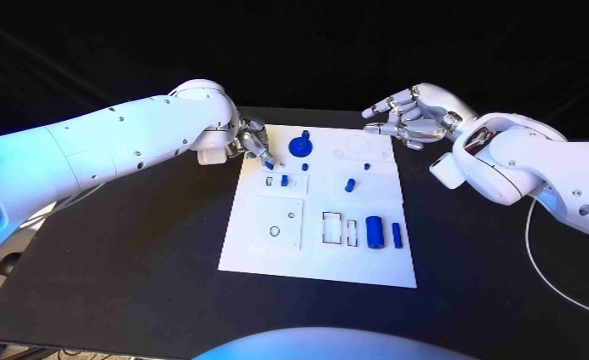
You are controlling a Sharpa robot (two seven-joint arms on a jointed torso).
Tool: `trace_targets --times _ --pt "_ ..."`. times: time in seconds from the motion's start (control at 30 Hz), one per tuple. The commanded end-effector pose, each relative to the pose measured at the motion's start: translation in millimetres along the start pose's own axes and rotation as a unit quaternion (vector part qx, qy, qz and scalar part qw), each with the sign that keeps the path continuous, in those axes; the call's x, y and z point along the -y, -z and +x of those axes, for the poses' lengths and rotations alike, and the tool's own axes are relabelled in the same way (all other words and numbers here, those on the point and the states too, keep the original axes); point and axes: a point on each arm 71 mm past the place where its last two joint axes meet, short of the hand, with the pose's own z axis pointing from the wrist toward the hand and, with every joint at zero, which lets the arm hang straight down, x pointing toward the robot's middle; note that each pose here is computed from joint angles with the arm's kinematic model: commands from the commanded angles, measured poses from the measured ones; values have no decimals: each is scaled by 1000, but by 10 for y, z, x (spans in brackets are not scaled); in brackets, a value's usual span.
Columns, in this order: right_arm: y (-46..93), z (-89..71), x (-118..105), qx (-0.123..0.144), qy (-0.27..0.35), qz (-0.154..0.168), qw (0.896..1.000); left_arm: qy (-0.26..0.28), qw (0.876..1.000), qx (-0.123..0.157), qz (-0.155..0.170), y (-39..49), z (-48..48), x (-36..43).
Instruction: Assemble the parts on the task board
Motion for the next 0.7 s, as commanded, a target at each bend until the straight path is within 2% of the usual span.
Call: trace_targets --times 0.03,0.37,0.7 --pt "1 10 0 -6 -2 -2 1000 -6 999 28 26 17 21 23" --pt "6 7 5 -5 -1 -1 1000 -19 998 45 28 16 194 -36" --pt "8 9 5 -6 -2 -1 1000 -30 999 27 20 52 290 -105"
